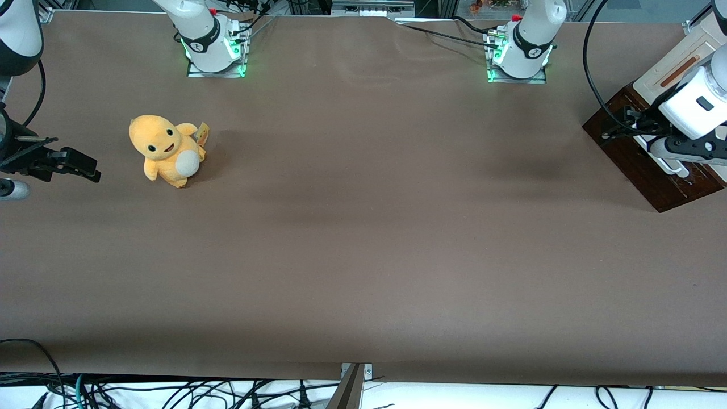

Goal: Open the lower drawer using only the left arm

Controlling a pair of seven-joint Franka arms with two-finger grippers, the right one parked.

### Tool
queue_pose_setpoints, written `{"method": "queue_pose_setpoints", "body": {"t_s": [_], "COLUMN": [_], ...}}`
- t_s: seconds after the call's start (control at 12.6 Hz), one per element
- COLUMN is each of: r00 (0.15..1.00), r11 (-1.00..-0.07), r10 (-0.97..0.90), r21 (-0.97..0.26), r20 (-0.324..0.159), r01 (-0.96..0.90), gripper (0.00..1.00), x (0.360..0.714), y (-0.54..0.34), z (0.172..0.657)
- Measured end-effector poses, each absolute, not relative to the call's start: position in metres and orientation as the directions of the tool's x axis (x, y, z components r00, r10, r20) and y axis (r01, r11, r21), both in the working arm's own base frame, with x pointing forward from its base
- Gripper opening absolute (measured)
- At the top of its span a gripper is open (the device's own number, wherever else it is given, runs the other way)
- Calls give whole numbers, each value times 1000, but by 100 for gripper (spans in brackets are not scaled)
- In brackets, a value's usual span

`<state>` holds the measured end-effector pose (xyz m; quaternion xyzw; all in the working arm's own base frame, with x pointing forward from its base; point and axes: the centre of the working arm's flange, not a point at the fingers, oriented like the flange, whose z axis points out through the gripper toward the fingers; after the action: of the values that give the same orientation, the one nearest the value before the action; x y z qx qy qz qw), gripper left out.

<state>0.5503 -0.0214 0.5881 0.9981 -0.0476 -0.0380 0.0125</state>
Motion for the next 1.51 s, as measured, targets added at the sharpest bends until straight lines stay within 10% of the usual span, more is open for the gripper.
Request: {"method": "queue_pose_setpoints", "body": {"t_s": [0.8, 1.27, 1.51], "r00": [993, 931, 893], "r11": [-974, -895, -861], "r10": [-27, 86, 227], "r21": [-221, -438, -509], "r20": [-113, -355, -389], "r01": [-52, -84, -4], "gripper": [100, 100, 100], "x": [557, 558, 568], "y": [-42, -22, -6], "z": [567, 502, 454]}}
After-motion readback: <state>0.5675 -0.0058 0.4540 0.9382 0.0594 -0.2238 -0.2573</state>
